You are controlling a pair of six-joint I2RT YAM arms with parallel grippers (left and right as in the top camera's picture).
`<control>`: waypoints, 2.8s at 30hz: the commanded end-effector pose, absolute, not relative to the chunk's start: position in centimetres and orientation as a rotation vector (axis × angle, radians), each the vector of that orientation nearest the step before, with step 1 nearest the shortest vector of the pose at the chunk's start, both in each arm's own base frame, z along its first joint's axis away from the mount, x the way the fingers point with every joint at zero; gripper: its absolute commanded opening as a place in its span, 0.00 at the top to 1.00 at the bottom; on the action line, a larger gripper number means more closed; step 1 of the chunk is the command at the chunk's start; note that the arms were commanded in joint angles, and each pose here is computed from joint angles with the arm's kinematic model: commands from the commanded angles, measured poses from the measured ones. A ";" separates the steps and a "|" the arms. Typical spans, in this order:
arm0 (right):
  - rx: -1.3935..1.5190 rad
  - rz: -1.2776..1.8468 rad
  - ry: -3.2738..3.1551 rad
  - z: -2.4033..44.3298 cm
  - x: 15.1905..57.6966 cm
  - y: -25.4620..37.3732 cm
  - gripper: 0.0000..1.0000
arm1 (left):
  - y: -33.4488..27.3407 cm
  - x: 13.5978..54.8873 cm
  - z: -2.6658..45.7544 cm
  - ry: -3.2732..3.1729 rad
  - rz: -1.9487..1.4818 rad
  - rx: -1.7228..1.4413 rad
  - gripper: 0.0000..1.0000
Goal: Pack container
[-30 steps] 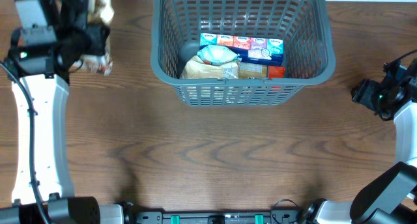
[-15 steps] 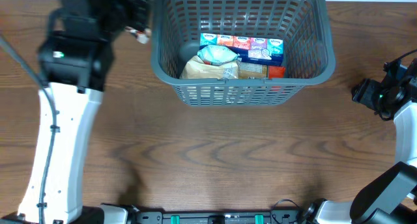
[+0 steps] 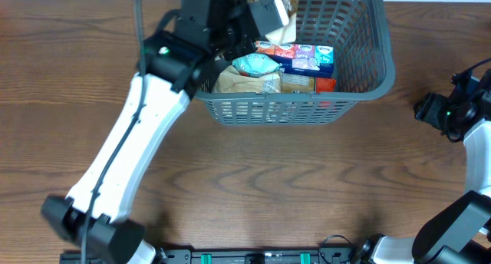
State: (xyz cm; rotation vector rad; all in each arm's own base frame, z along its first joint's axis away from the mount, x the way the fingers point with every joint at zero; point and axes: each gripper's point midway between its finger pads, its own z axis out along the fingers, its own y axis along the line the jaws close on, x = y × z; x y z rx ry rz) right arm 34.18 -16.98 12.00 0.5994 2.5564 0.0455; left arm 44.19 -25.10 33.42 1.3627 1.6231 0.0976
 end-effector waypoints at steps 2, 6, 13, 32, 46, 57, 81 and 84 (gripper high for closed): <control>0.595 0.048 2.575 11.5 33.9 -17.0 0.34 | -26.0 46.0 32.0 1.555 0.211 1.453 0.94; 0.598 0.051 2.581 11.4 33.8 -16.9 0.34 | -26.5 46.5 29.8 1.562 0.225 1.517 0.94; 0.597 0.050 2.581 11.4 33.8 -17.0 0.34 | -26.1 45.2 25.4 1.673 0.182 1.636 0.93; 0.586 0.036 2.549 11.8 34.4 -17.3 0.34 | -25.3 45.4 25.0 1.802 0.166 1.523 0.01; 0.389 -0.078 2.248 22.7 41.6 -18.6 0.35 | -12.5 52.7 37.4 1.847 0.443 0.591 0.01; 0.025 -0.172 1.914 35.0 47.8 -13.2 0.22 | 5.7 51.2 43.4 1.801 0.423 -0.062 0.01; 0.131 -0.148 2.185 24.3 37.2 -7.7 0.01 | 6.6 36.2 31.1 1.864 0.237 -0.228 0.01; 0.120 -0.145 2.181 23.1 34.6 -6.8 0.01 | 5.8 34.5 30.8 1.844 0.186 -0.217 0.01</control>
